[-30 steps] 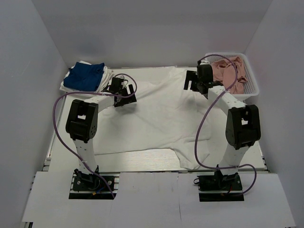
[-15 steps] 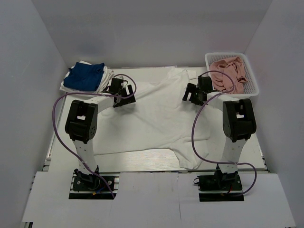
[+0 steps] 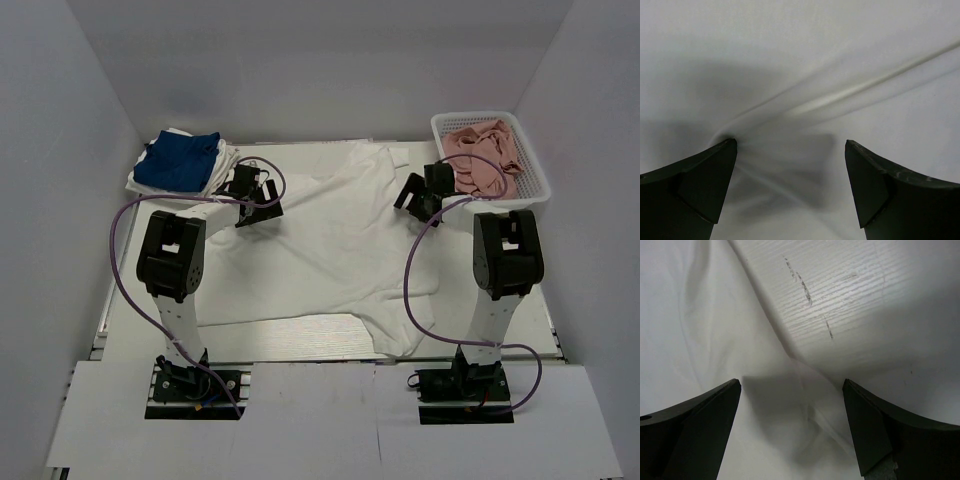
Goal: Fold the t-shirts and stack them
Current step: Flatten out the tshirt
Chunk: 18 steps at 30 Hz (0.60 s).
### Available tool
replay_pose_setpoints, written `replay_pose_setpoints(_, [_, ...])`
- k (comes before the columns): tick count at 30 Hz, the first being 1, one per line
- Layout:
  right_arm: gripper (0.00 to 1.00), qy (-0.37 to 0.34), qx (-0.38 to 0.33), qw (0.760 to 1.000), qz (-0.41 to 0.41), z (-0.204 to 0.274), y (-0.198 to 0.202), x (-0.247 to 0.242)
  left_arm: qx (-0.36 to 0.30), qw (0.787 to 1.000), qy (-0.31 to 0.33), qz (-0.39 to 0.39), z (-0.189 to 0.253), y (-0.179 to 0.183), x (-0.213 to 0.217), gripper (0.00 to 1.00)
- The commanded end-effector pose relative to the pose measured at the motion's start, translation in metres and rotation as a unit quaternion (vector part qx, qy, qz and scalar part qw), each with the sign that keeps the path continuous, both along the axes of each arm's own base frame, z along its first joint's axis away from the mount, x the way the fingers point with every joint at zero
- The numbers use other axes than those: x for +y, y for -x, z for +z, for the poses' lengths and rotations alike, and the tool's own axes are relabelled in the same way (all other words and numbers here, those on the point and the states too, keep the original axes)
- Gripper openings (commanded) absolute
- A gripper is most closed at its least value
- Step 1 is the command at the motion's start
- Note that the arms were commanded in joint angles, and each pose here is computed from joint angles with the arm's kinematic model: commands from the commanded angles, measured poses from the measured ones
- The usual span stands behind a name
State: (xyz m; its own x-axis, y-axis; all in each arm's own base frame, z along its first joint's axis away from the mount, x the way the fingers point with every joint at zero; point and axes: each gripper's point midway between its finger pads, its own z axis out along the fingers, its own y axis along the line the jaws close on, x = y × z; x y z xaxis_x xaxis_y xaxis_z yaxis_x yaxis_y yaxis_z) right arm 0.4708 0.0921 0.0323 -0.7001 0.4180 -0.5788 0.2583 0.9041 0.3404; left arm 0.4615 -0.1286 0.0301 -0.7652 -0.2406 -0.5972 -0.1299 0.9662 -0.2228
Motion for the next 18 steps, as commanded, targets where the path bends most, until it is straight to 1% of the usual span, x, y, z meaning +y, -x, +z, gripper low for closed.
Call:
replay_pose_setpoints(1, [0.89,0.051,0.079,0.992,-0.087,-0.028,0.038,-0.055,0.066,0.997,-0.033,0.021,-0.022,0.033,0.023,1.00])
replay_pose_setpoints(6, [0.89,0.036,0.077,0.994,-0.075,-0.031,0.039,-0.054,0.076,0.996,-0.041,0.025,-0.024,0.037,0.026,1.00])
replay_pose_setpoints(8, [0.89,0.045,0.074,0.993,-0.080,-0.028,0.038,-0.058,0.080,0.995,-0.052,0.030,-0.025,0.040,0.031,1.00])
replay_pose_setpoints(9, [0.89,0.051,0.071,0.993,-0.075,-0.026,0.036,-0.059,0.090,0.994,-0.054,0.030,-0.029,0.045,0.032,1.00])
replay_pose_setpoints(10, [0.89,0.054,0.064,0.994,-0.065,-0.022,0.033,-0.057,0.086,0.994,-0.053,0.030,-0.025,0.044,0.032,1.00])
replay_pose_setpoints(11, [0.89,0.065,0.043,0.996,-0.034,-0.011,0.027,-0.051,0.091,0.994,-0.055,0.030,-0.029,0.049,0.033,1.00])
replay_pose_setpoints(13, [0.89,0.063,0.018,0.998,0.020,-0.001,0.020,-0.033,0.096,0.993,-0.056,0.030,-0.028,0.053,0.034,1.00])
replay_pose_setpoints(14, [0.89,0.055,0.000,0.998,0.041,0.009,0.017,-0.023,0.096,0.992,-0.074,0.041,-0.025,0.056,0.042,1.00])
replay_pose_setpoints(15, [0.89,0.071,-0.011,0.995,0.072,0.015,0.014,-0.020,0.099,0.990,-0.084,0.046,-0.026,0.057,0.046,1.00])
replay_pose_setpoints(17, [0.89,0.088,-0.035,0.990,0.101,0.025,0.011,-0.004,0.105,0.986,-0.107,0.065,-0.027,0.061,0.057,1.00])
replay_pose_setpoints(18, [0.89,0.111,-0.049,0.985,0.122,0.033,0.012,-0.004,0.118,0.983,-0.113,0.082,-0.028,0.068,0.064,1.00])
